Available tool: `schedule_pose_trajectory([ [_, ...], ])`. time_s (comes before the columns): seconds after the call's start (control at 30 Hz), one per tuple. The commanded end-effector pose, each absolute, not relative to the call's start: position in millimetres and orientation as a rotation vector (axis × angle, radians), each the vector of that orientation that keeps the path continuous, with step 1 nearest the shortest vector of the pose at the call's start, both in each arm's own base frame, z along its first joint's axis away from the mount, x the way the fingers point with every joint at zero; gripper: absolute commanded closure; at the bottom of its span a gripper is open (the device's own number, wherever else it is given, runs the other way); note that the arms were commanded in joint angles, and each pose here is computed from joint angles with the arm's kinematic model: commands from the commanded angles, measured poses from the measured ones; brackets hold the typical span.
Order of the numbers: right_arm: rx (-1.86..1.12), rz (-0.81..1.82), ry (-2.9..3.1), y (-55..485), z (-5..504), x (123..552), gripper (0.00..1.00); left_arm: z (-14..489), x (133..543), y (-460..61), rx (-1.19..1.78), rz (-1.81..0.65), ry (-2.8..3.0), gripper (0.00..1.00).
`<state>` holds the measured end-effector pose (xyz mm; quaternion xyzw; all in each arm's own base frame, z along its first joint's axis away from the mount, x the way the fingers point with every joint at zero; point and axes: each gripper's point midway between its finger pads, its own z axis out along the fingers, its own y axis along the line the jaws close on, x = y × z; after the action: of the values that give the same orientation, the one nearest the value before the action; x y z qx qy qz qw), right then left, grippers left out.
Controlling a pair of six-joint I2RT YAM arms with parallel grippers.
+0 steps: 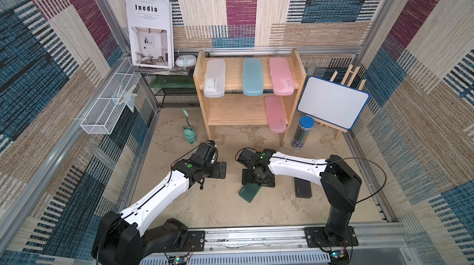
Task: Remove the pencil cases from the shelf
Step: Move the pencil case to the center of the board.
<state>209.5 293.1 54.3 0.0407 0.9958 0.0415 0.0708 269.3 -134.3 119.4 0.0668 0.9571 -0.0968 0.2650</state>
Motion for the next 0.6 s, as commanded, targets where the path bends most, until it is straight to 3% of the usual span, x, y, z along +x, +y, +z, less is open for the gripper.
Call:
schedule_pose_trajectory([
  [0.0,0.346,0.164,2.895,286.6,67.6,219.1,0.01,121.0,270.9,-135.0,0.194,-0.260,2.583,0.00],
  [0.17,0.438,0.301,2.884,297.7,59.4,217.5,0.01,117.8,271.9,-138.9,0.202,-0.278,2.594,0.00],
  [0.57,0.534,0.298,2.869,307.9,42.4,225.2,0.01,115.0,271.0,-138.4,0.199,-0.278,2.596,0.00],
])
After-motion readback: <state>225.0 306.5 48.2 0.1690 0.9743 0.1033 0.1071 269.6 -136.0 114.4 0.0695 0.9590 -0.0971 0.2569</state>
